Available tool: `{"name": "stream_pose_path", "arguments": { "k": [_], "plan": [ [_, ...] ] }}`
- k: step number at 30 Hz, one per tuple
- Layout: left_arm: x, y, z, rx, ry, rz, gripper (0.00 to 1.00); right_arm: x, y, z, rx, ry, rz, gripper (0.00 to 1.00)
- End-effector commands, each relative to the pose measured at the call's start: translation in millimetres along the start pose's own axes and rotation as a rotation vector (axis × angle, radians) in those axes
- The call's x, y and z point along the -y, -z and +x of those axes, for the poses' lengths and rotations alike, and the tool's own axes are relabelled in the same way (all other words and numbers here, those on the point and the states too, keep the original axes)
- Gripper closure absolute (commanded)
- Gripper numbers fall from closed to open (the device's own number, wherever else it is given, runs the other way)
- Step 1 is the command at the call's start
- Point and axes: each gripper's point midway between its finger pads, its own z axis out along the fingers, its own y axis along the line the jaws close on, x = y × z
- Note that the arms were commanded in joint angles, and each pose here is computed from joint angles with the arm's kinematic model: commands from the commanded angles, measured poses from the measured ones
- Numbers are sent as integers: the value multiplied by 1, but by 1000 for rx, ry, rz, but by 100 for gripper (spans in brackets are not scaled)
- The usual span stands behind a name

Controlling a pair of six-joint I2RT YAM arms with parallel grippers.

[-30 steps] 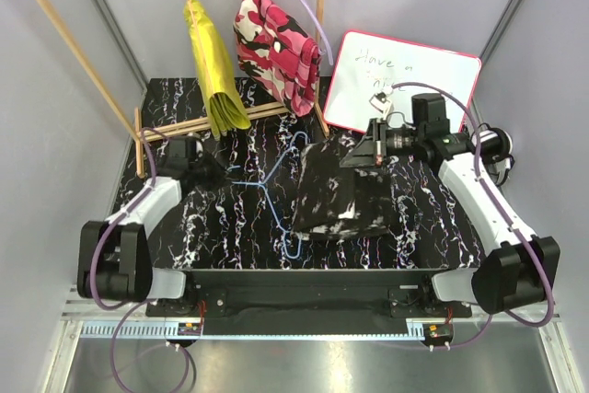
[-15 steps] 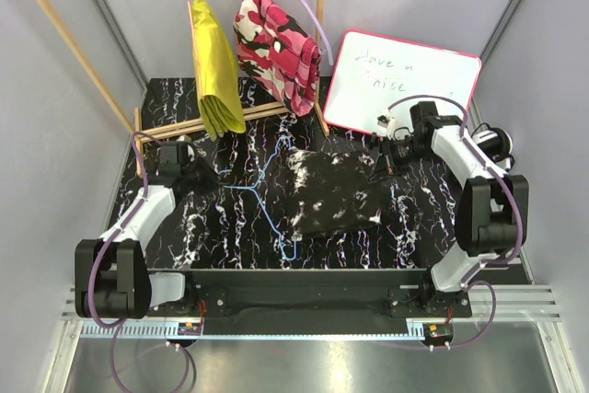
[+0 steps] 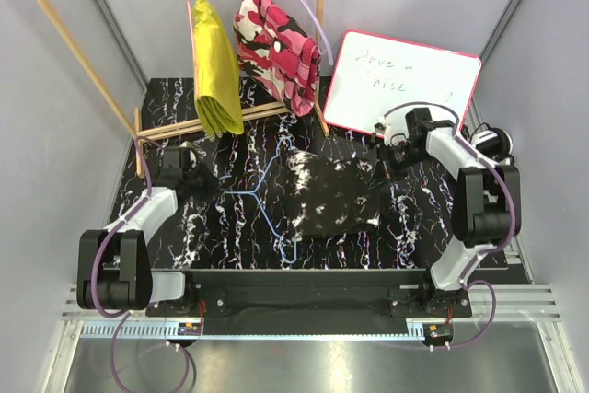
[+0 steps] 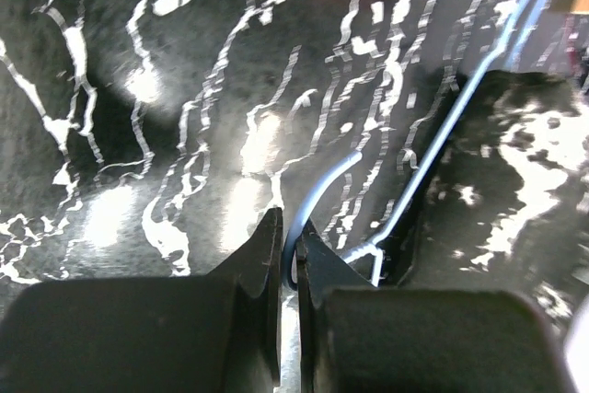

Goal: Place the trousers on the hanger
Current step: Place trousers on hanger

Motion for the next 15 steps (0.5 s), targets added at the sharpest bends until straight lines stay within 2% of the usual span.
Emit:
{"name": "stream_pose_path", "arguments": {
  "k": [1,5,8,11,15],
  "plan": [
    [-14,-9,7,1,-43,-15,100,-102,57,-37,191,166,-202,100],
    [-12,-12,3,13,-46,-14,100,-162,92,-34,252,239,-353,100],
    [-17,-13,-1,24,-60,-47,100,-174,107,-38,281,273,-356,100],
    [-19,-11,0,21,-65,-59,100,-154,106,-44,298,297,-247,100],
    [-23,-10,1,25,-70,-72,100,-88,81,-43,222,269,-89,100]
  ]
}}
